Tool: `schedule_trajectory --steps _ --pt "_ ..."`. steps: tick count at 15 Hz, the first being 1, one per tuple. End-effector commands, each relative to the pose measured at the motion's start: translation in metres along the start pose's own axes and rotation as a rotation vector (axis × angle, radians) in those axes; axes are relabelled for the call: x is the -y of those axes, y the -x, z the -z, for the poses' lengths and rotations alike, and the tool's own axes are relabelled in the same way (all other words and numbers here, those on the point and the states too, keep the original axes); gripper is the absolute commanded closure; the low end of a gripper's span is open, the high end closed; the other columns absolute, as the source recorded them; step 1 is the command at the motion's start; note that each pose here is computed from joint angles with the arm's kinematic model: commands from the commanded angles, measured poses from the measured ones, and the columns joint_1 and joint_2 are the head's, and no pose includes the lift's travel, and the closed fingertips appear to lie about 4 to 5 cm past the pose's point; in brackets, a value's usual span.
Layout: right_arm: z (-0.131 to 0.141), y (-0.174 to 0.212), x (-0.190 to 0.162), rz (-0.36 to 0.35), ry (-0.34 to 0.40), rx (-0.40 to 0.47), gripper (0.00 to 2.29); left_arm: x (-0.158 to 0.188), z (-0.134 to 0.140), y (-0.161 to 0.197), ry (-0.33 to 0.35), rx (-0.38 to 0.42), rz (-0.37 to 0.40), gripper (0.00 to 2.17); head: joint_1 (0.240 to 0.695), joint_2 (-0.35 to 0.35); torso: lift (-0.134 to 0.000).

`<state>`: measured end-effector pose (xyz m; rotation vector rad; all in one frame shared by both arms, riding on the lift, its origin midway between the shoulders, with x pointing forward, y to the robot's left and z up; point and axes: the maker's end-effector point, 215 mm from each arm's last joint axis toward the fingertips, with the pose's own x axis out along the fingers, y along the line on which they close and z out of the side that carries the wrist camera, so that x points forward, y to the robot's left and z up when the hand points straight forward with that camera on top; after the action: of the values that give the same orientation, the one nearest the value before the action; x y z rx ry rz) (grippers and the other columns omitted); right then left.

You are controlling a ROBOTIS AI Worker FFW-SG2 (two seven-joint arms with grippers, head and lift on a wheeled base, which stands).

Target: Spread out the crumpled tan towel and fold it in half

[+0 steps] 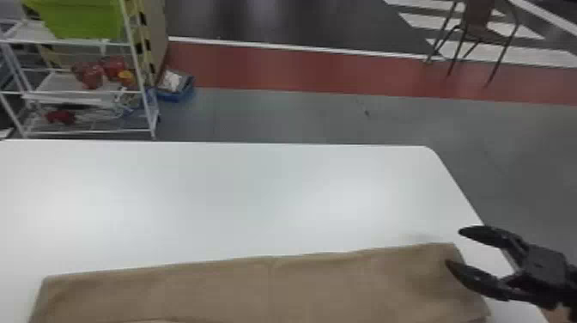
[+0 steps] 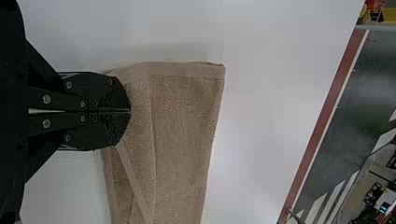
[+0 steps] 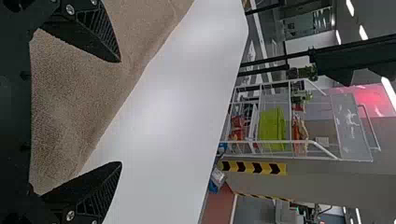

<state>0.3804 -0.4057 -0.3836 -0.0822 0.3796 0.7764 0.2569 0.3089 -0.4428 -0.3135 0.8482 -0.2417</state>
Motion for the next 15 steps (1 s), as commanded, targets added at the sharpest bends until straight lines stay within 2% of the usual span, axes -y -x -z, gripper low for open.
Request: schedule_trajectory --steps 1,5,9,10,12,13,15 --pt "0.002 0.000 0.001 -0.003 0.008 0.004 0.11 0.001 -0.001 0.000 0.002 0.003 0.003 1.74 0.695 -0.176 -0.122" --pt "0.008 0.001 0.003 -0.006 0.013 0.004 0.11 0.001 -0.010 0.000 -0.007 0.018 0.007 1.86 0.695 -0.185 -0.122" --pt "0.009 0.002 0.003 -0.006 0.015 0.011 0.11 -0.012 -0.018 0.001 -0.018 0.025 -0.046 1.80 0.695 -0.172 -0.122" --pt "0.008 0.004 0.005 0.000 0.012 0.016 0.11 -0.008 -0.022 0.002 -0.023 0.033 -0.041 1.66 0.695 -0.166 -0.122" --pt "0.007 0.008 0.008 0.003 -0.010 0.029 0.11 -0.002 -0.029 0.003 -0.026 0.049 -0.025 1.21 0.695 -0.162 -0.122" --pt "0.008 0.009 0.008 0.005 -0.016 0.027 0.10 -0.001 -0.031 0.002 -0.026 0.053 -0.020 1.07 0.695 -0.167 -0.122" --pt "0.011 0.015 0.008 0.016 -0.034 0.013 0.08 -0.001 -0.034 -0.003 -0.018 0.059 -0.010 1.07 0.695 -0.178 -0.122"
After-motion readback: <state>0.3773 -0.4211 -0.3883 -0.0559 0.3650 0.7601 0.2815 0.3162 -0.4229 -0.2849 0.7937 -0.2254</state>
